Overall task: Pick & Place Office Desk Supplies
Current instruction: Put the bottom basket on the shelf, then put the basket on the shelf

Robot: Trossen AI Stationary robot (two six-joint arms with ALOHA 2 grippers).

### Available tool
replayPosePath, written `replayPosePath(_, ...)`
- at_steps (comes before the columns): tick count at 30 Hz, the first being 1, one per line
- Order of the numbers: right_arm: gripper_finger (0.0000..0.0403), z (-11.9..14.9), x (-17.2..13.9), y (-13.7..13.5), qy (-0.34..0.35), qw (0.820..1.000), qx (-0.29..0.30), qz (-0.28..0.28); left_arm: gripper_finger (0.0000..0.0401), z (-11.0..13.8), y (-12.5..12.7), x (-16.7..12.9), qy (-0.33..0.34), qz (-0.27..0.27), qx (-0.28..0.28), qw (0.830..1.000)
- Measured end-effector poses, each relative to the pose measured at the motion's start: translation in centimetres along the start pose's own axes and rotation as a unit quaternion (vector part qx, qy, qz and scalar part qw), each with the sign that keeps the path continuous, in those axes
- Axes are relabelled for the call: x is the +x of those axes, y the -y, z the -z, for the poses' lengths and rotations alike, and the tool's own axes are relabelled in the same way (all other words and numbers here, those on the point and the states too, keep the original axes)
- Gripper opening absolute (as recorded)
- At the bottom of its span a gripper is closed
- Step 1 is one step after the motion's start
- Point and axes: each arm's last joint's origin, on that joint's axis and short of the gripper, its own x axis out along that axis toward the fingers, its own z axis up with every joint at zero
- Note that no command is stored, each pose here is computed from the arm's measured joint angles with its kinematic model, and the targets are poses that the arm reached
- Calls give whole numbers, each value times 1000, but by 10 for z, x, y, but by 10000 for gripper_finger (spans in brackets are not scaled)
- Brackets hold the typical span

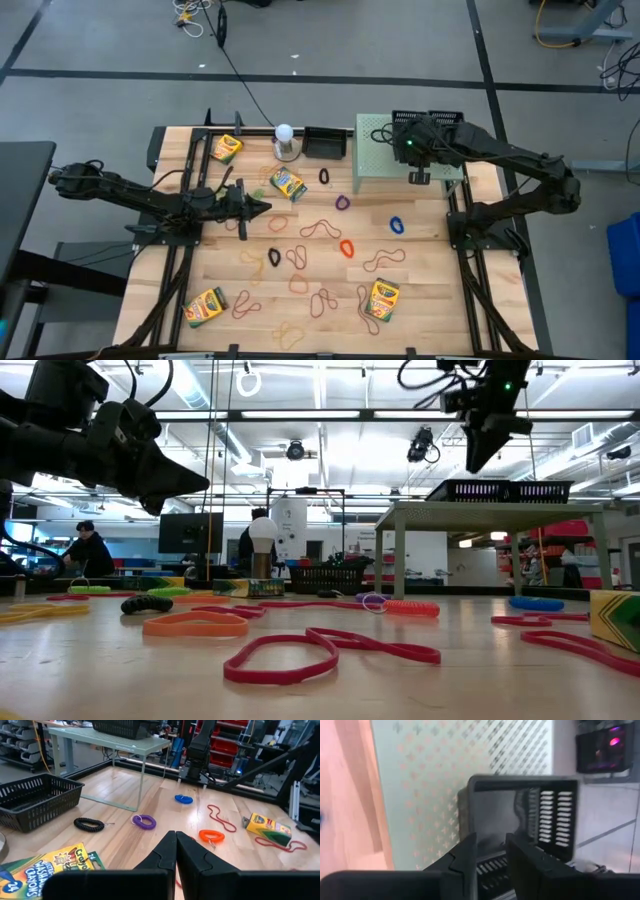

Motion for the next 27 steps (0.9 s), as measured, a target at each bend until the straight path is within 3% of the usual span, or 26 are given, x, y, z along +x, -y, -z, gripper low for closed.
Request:
replayPosePath(5, 116, 6, -10, 4, 29, 999, 29, 8, 14, -4, 1, 2, 8, -2, -32, 999)
replayPosePath(7, 110, 8, -12, 3, 40, 998, 46, -17, 12, -8, 2, 3, 14, -1, -66, 998)
replayPosePath(14, 31, 4, -19, -6, 81, 980, 156, -98, 6, -37, 8, 15, 34, -38, -159, 986)
replayPosePath(17, 6, -4, -24, -13, 110, 967, 190, -132, 6, -66, 16, 27, 13, -69, -149, 986)
replayPosePath(21, 16, -20, -33, -18, 178, 938, 252, -160, 5, -103, 22, 48, -54, -127, -110, 984)
replayPosePath(27, 5, -37, -46, -24, 252, 904, 300, -172, 5, -133, 1, 94, -154, -167, -73, 971)
